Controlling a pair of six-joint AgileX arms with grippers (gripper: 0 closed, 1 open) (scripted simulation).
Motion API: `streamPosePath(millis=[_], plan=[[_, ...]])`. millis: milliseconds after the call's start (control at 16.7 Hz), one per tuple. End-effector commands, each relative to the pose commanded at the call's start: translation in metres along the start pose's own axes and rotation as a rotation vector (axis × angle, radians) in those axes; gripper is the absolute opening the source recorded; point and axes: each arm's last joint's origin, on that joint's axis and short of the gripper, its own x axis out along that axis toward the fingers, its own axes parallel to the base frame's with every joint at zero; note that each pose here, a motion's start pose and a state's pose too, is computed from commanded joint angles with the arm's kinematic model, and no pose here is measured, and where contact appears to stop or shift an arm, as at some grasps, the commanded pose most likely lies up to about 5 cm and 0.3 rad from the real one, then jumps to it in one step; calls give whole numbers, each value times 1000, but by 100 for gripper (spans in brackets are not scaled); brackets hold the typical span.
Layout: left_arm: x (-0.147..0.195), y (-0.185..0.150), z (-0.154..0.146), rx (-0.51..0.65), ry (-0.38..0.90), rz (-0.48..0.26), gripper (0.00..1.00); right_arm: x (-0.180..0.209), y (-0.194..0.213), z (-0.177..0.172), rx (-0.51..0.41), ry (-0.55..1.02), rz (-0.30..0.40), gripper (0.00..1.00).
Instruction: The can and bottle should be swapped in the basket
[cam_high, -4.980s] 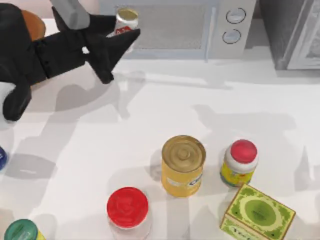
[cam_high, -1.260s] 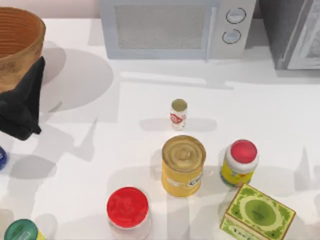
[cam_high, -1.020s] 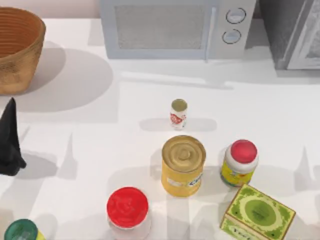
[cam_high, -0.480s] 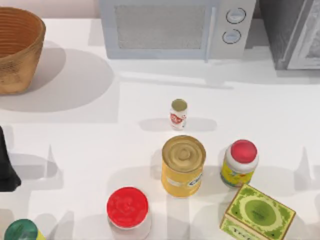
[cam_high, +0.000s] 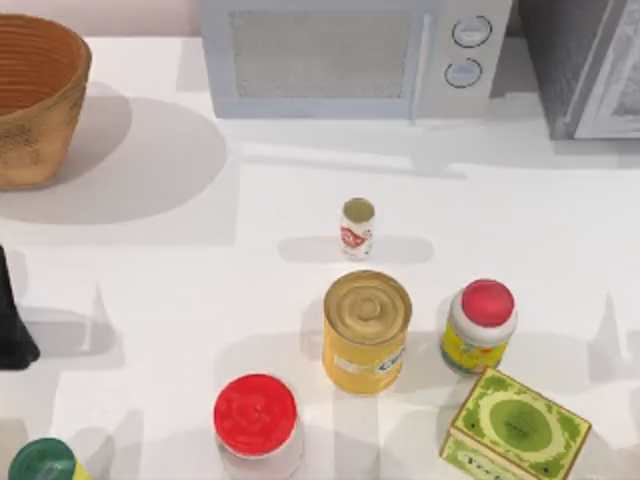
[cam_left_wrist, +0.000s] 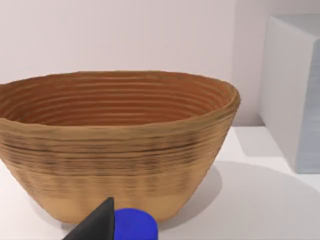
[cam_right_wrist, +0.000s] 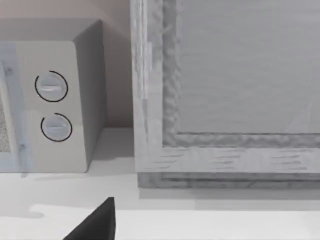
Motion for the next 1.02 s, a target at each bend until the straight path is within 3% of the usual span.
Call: streamPosePath(millis=[540,1020], plan=[[36,28,-35,14,170,-8,100,0,0,0,0,0,0,100],[38,48,-72,-18,275,-16,100,0,0,0,0,0,0,100]])
